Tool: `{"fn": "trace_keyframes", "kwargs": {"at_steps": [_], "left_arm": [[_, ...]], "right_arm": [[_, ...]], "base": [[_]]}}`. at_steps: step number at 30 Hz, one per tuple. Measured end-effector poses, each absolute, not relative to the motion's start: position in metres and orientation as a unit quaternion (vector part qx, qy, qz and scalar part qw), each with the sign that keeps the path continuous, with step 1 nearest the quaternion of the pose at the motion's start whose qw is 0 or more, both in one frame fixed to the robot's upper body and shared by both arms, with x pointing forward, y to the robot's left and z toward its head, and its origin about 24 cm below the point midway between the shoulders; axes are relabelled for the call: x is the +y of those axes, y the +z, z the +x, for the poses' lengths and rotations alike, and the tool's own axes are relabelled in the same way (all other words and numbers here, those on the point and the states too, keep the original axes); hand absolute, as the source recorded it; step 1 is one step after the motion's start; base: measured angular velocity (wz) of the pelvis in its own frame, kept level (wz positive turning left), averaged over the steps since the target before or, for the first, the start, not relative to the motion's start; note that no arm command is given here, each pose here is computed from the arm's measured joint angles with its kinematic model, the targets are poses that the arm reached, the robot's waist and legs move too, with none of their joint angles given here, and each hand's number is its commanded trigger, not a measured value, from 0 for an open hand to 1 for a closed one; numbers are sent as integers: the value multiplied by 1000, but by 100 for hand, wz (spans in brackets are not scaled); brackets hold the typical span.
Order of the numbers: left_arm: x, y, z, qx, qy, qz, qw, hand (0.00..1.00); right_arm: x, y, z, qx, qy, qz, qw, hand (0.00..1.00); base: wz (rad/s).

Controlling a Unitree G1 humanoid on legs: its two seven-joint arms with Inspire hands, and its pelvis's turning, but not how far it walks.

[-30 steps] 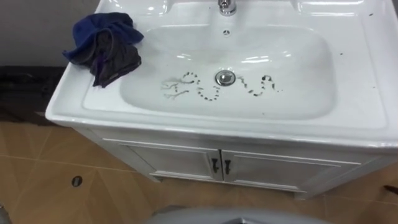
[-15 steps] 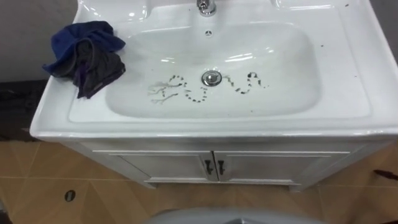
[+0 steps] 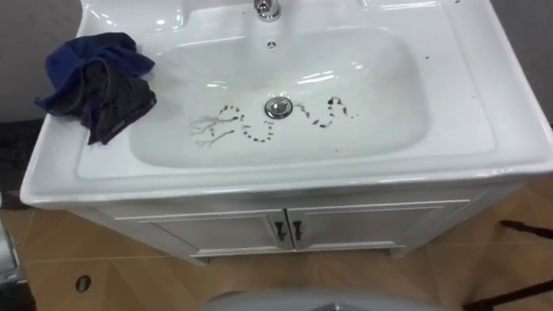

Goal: Wipe basin

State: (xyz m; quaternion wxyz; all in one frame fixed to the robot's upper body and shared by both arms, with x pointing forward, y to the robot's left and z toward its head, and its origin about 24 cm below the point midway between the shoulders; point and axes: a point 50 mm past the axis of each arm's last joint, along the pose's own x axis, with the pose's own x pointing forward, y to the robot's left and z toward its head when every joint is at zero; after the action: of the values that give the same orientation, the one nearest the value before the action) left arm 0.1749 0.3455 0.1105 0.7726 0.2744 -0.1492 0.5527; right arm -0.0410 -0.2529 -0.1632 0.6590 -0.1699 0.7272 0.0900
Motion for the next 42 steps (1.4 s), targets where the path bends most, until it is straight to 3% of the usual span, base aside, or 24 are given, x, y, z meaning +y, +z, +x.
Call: {"fn": "trace_keyframes", "kwargs": {"at_steps": [6,14,24,42], "left_arm": [[332,78,196,-81,497,280,817,0],[331,46,218,0,467,276,840,0],[320,38,228,15,420,280,863,0],[322,29,229,47,401,292,867,0]], "right_arm": [[-253,-165,-34,725,87,-177,660,0],[-252,-166,-30,726,89,-179,657,0],[-250,-167,-20,721,100,-187,660,0],[-250,-167,-20,722,100,-187,659,0]], "base": [[-3],[-3],[-9],[-1]]}}
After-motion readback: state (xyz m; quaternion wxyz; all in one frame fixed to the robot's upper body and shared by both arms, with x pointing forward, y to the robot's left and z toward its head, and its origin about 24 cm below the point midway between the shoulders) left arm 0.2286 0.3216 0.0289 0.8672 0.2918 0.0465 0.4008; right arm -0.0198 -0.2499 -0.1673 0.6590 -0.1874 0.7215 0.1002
